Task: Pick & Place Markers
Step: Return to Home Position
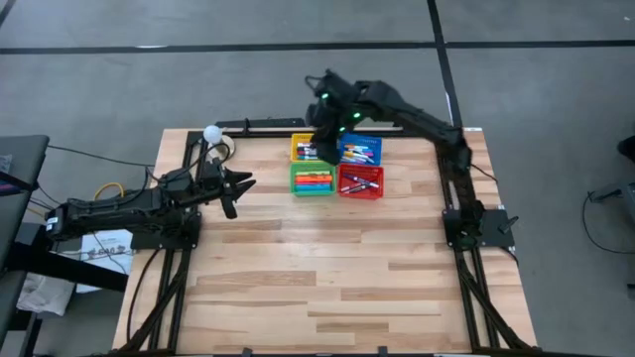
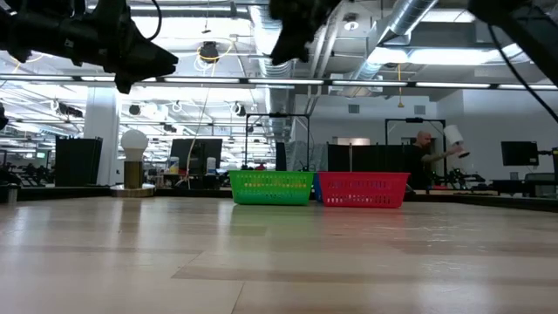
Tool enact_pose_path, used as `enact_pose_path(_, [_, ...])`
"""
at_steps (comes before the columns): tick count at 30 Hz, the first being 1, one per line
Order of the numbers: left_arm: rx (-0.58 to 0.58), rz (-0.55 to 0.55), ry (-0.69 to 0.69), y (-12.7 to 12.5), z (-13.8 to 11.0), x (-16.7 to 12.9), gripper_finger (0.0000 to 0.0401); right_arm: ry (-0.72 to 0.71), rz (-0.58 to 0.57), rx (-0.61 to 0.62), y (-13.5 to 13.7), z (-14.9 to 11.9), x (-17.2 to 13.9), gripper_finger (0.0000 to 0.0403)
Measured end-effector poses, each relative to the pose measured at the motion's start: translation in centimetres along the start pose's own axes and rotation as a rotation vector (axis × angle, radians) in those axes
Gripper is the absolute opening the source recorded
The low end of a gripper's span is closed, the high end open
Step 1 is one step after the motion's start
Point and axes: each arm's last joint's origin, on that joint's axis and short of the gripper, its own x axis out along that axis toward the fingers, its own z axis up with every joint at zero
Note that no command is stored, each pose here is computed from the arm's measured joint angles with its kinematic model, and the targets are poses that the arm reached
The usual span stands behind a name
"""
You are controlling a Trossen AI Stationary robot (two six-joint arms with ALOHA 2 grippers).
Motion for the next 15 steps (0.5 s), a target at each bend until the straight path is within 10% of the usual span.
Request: enact_pose_path(15, [-0.026, -0.053, -0.002, -0.2, 0.1, 0.0, 0.0117, -0.092, -0.067, 0.028, 3.6, -3.5, -7.7, 0.0086])
